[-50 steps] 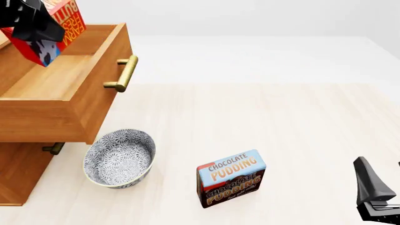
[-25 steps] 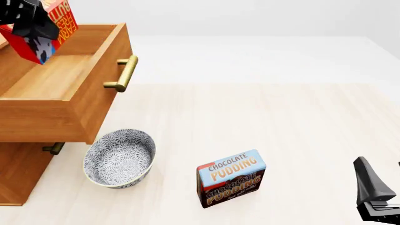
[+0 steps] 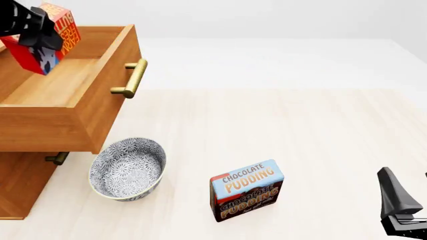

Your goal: Put the butter at the back in the top drawer of the cabinet and close it.

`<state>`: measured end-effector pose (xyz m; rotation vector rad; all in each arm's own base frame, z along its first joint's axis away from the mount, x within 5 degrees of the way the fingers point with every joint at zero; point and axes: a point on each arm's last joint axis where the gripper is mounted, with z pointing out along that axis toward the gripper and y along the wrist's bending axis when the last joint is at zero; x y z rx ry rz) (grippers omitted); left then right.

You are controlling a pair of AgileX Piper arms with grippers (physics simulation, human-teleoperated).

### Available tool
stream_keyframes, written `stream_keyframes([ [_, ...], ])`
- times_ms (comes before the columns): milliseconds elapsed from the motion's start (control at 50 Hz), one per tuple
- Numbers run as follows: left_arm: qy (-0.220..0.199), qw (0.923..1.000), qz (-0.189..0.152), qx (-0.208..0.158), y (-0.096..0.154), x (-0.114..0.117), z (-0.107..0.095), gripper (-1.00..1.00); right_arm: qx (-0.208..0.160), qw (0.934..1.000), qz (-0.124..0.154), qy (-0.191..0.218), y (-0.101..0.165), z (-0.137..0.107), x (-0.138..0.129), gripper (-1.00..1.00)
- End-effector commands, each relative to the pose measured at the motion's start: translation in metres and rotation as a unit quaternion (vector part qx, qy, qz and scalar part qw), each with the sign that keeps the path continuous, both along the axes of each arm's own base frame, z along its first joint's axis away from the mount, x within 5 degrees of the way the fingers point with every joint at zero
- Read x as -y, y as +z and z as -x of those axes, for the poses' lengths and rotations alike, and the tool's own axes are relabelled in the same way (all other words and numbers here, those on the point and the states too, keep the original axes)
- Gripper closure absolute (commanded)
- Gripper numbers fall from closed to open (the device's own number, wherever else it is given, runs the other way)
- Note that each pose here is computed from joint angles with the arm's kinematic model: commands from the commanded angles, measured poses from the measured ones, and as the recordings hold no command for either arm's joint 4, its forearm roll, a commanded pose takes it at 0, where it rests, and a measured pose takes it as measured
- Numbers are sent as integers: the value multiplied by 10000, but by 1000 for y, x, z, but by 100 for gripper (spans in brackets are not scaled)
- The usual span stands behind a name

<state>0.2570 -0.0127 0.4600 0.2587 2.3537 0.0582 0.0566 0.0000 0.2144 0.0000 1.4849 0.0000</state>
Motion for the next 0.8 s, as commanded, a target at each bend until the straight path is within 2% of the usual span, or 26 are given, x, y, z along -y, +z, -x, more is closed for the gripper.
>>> stream_keyframes([
  [20,18,10000,-35,17,-6,-3,-5,100,0,10000,0,0,0,0,0,-100],
  [360,110,9999,-22,-119,-22,-6,-12,100,0,10000,0,0,0,0,0,-100],
  [400,87,9996,52,-257,-30,0,-20,100,0,10000,0,0,0,0,0,-100],
  [800,290,9994,-23,-189,-28,-16,-16,100,0,10000,0,0,0,0,0,-100],
])
